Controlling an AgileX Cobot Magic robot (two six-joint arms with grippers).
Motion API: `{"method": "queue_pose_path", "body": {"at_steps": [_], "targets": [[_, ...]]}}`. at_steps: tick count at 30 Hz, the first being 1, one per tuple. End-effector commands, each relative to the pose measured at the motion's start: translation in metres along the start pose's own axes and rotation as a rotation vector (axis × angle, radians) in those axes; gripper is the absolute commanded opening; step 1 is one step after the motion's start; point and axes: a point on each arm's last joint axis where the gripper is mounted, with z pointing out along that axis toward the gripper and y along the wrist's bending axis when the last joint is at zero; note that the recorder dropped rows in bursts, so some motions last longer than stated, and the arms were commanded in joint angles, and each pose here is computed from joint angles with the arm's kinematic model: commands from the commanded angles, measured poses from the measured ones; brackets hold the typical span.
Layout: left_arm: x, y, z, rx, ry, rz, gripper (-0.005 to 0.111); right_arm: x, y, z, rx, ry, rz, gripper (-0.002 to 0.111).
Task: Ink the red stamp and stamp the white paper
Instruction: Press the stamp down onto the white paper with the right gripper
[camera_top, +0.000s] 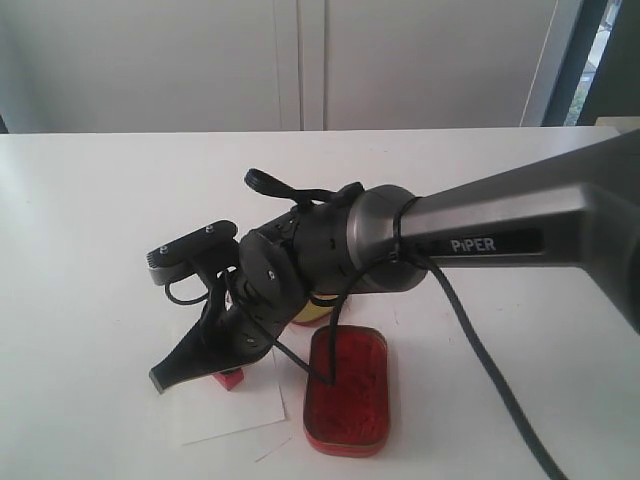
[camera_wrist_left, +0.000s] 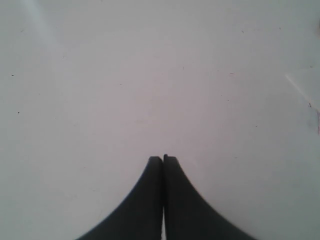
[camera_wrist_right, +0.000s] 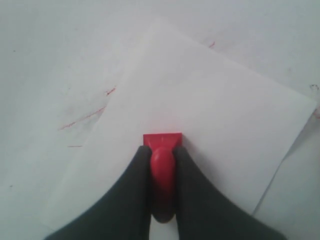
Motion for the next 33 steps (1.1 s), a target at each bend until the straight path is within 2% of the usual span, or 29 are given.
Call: {"method": "queue_pose_path", "body": {"at_steps": [1,27,33], "targets": [[0.0029,0.0,0.001,-0.001,0.009,-0.004,0.0,0.0339,-0.0062,0.0254,0.013,0.231,0.018,0.0],[0.0029,0.0,0.001,-0.001,0.009,-0.004,0.0,0.0411,-0.0065,0.0278,0.014,0.299,0.024,0.0],[0.0029,0.0,0.001,-0.001,0.009,-0.004,0.0,0.0361,-0.0064,0.0292,0.014,0.241,0.033,0.0]]}}
